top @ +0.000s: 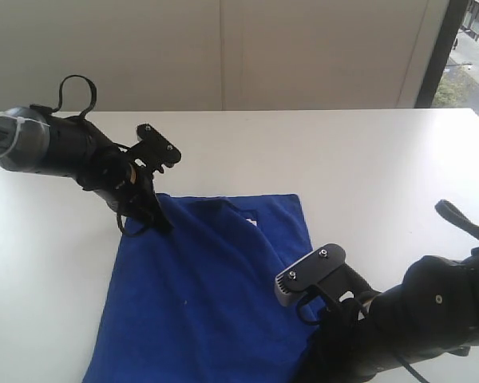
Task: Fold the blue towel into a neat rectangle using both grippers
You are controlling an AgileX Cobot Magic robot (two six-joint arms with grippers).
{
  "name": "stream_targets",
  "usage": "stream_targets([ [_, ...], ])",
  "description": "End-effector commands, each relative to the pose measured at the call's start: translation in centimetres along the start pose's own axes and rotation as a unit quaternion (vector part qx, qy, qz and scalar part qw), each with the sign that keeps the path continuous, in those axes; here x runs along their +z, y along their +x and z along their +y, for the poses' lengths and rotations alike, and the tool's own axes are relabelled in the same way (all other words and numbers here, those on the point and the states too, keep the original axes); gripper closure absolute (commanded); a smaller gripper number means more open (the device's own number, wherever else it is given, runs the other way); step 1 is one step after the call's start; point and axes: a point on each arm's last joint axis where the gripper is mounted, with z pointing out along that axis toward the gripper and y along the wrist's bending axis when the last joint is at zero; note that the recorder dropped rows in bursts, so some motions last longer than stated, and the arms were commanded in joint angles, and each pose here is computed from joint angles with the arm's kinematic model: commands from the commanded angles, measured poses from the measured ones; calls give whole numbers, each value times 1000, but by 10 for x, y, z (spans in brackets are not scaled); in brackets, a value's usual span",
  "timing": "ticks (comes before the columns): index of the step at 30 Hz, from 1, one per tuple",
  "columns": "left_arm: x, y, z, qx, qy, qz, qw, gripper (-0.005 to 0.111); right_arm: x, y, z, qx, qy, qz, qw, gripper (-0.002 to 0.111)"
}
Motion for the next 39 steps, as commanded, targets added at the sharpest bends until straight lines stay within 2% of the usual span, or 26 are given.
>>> stream_targets([
  [1, 4, 5, 2, 35, -11, 18, 999, 107, 6, 15, 4, -2, -24, 63, 998, 108],
  [9, 5, 12, 15, 19, -20, 29, 999, 107, 6, 15, 4, 0, -25, 64, 998, 108],
  [13, 1, 5, 17, 18, -22, -1, 1000, 107, 6, 15, 4, 1, -23, 60, 998, 108],
  [17, -27, -14, 24, -14, -28, -73, 997, 107, 6, 14, 3, 2, -20, 55, 998, 108],
  [20, -52, -21, 31, -33, -35, -89, 995, 107, 6, 12, 3, 5, -21, 51, 998, 108],
  [22, -70, -22, 33, -67, -29, -79, 994, 107, -1, 7, 4, 5, -22, 33, 999, 108],
  [23, -81, -20, 28, -90, -14, -56, 994, 107, -9, 2, 6, 1, -23, 12, 1000, 108],
  [24, -89, -19, 21, -75, -1, -30, 997, 107, -17, -4, 7, -1, -25, -8, 1000, 108],
  [26, -99, -12, -6, 22, 54, 44, 997, 107, -36, -13, 9, -14, -24, -53, 998, 108],
  [28, -109, -12, -40, 85, 157, 62, 982, 107, -55, -22, 10, -28, -17, -100, 994, 108],
  [31, -126, -10, -87, 119, 295, 88, 944, 107, -81, -32, -1, -34, 6, -154, 987, 108],
  [34, -126, -2, -105, 141, 319, 102, 932, 107, -93, -41, -18, -16, 32, -177, 984, 108],
  [36, -118, 17, -117, 146, 327, 129, 925, 107, -99, -50, -37, 16, 52, -187, 981, 108],
  [37, -113, 28, -120, 143, 326, 142, 924, 107, -101, -58, -46, 30, 53, -182, 981, 108],
  [39, -101, 44, -124, 124, 307, 137, 933, 107, -104, -88, -62, 23, 37, -151, 988, 108],
])
